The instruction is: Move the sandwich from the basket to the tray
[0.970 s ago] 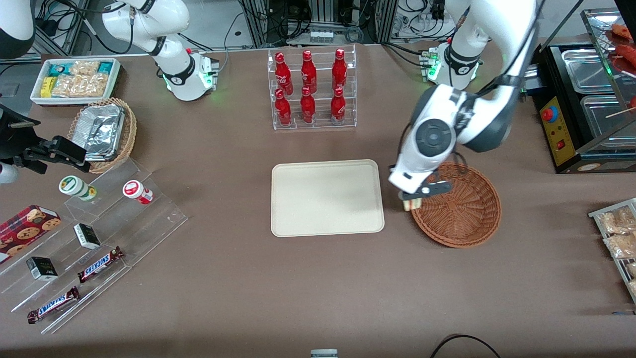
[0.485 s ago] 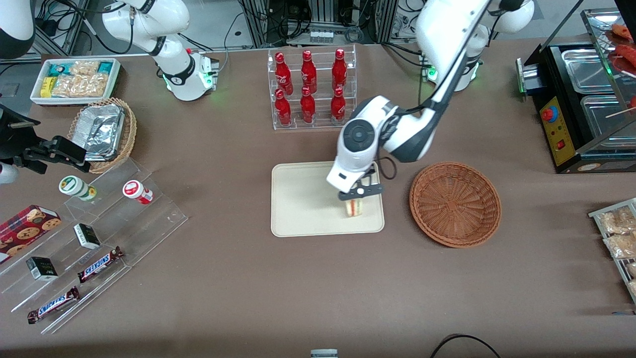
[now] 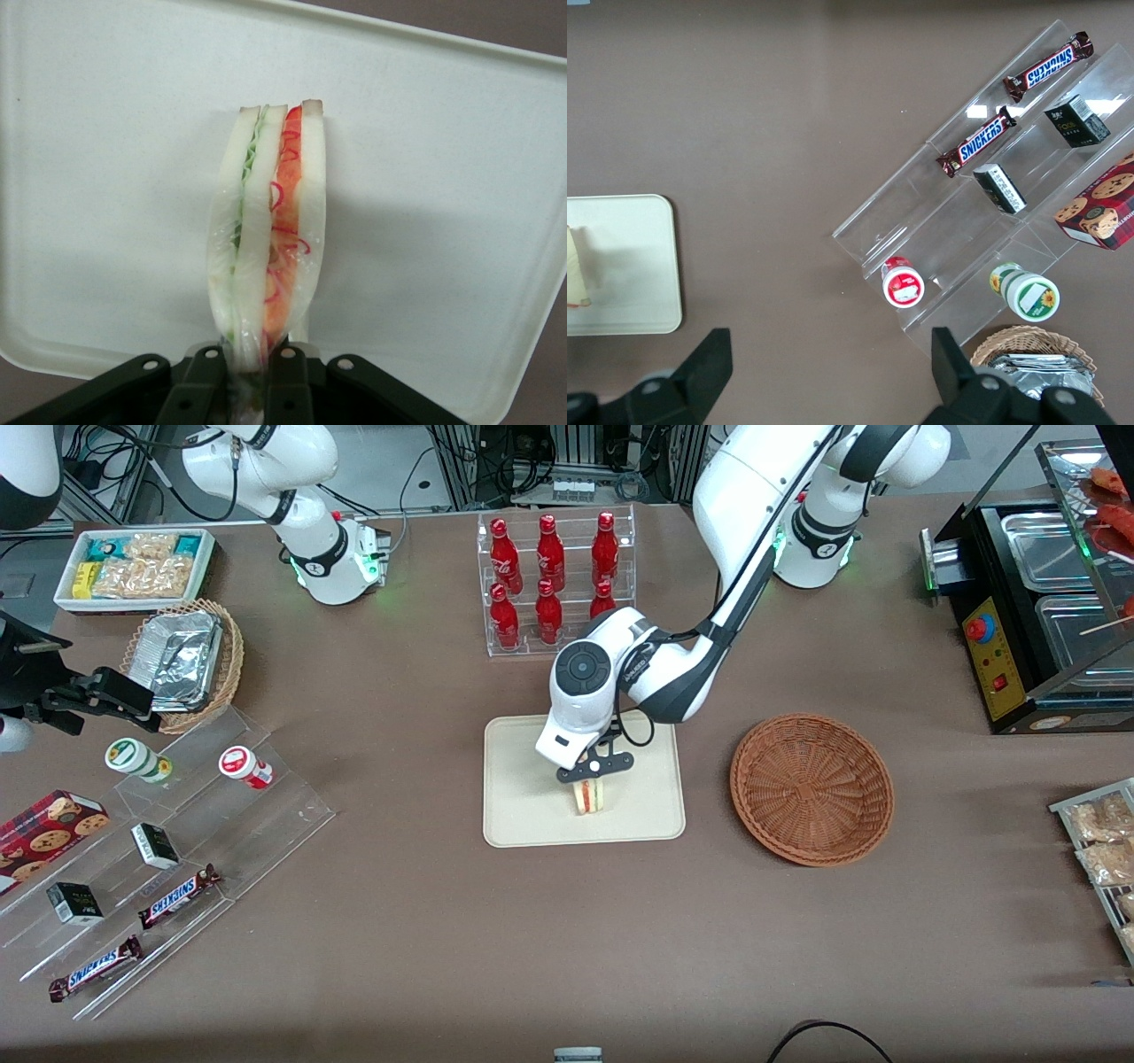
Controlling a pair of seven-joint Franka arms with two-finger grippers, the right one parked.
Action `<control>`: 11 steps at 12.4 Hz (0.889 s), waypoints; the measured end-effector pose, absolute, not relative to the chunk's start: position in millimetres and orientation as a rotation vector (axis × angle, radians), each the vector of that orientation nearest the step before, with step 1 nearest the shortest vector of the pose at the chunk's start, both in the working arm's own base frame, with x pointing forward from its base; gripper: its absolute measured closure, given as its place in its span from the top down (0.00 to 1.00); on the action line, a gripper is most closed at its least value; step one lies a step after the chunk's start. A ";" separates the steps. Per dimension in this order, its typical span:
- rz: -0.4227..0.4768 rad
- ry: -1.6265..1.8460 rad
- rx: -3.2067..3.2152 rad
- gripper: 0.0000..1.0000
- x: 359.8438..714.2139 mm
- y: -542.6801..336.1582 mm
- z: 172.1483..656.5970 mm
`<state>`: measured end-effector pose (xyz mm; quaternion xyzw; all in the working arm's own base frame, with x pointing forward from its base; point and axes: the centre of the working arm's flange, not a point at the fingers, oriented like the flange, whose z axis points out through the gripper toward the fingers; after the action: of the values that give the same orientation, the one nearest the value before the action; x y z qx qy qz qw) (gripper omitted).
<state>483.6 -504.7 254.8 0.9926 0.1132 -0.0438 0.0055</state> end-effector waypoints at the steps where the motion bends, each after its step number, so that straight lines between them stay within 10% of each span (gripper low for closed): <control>1: -0.140 0.359 3.108 0.14 483.1 -505.6 252.8; 3: -0.149 0.371 3.114 0.21 483.4 -505.6 245.2; 11: -0.111 0.382 3.097 1.00 496.3 -506.5 286.7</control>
<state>496.3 -506.5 286.7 0.9918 0.1225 -0.0356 0.0098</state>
